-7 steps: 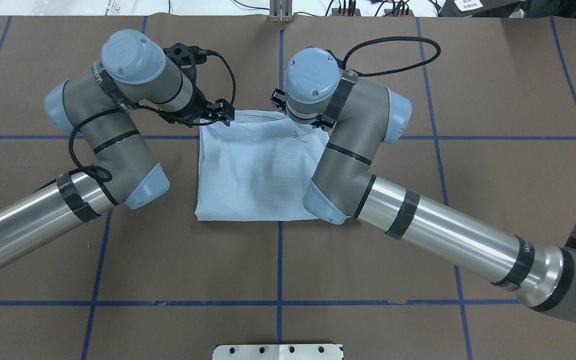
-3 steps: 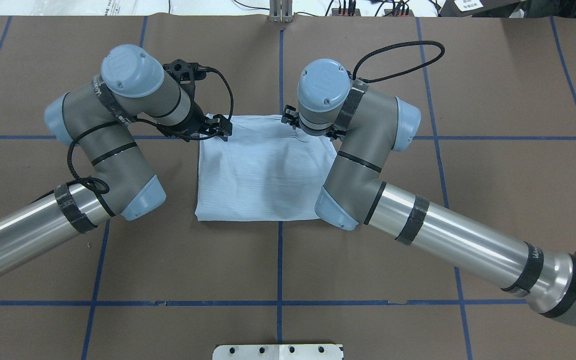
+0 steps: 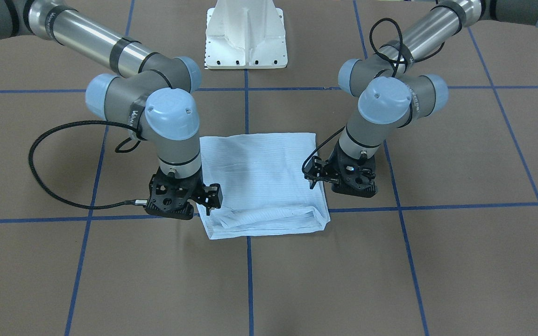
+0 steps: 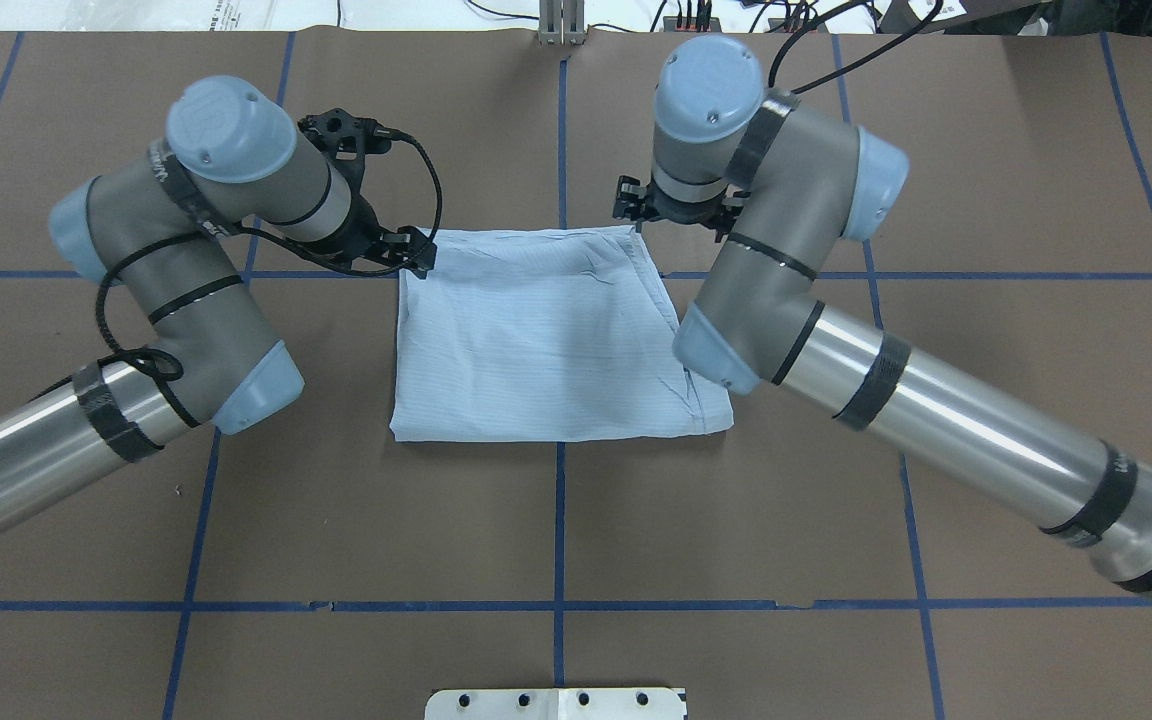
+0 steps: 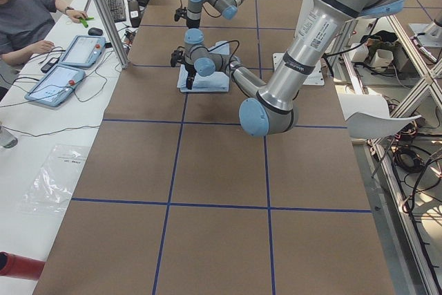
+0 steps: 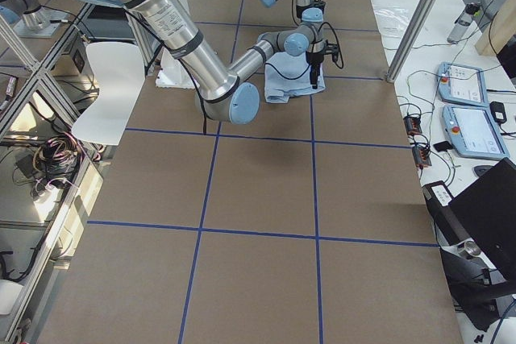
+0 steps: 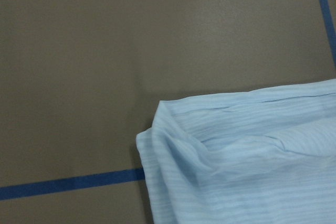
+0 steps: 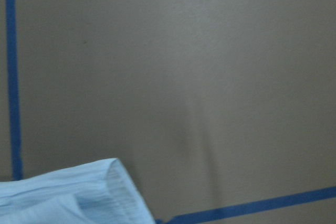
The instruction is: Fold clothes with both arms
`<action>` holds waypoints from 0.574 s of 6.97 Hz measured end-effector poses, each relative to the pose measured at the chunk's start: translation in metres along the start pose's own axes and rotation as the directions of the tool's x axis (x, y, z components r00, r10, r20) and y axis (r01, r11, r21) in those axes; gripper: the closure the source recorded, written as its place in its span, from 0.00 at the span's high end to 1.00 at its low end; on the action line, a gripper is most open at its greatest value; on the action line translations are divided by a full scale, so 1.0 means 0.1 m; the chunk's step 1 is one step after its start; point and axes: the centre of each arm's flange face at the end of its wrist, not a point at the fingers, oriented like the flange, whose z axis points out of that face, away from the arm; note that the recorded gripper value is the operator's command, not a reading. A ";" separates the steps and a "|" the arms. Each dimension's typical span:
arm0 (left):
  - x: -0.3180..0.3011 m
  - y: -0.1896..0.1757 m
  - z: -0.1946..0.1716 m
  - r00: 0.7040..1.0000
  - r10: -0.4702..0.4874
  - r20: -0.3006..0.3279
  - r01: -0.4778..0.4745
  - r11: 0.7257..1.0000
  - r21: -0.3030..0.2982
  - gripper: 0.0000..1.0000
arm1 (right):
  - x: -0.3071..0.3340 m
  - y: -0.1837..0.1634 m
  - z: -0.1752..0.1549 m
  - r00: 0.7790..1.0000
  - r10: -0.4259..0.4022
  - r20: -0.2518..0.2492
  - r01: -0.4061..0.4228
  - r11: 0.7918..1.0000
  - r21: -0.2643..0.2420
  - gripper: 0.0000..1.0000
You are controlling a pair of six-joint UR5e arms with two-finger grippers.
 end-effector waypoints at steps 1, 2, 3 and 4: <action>-0.16 0.08 -0.33 0.998 0.051 0.022 -0.051 0.999 0.003 1.00 | 0.61 -0.24 -0.15 0.996 -0.092 -0.004 0.092 0.995 -0.040 1.00; -0.33 0.17 -0.75 0.992 0.114 0.054 -0.114 0.993 -0.001 1.00 | 1.41 -0.42 -0.31 0.982 -0.186 0.005 0.186 0.979 -0.077 1.00; -0.65 0.25 -1.20 0.979 0.184 0.090 -0.183 0.983 -0.014 1.00 | 2.23 -0.48 -0.48 0.962 -0.274 0.010 0.274 0.956 -0.103 1.00; -1.11 0.28 -1.61 0.958 0.256 0.129 -0.254 0.967 -0.035 1.00 | 3.02 -0.45 -0.67 0.937 -0.349 0.013 0.348 0.928 -0.131 1.00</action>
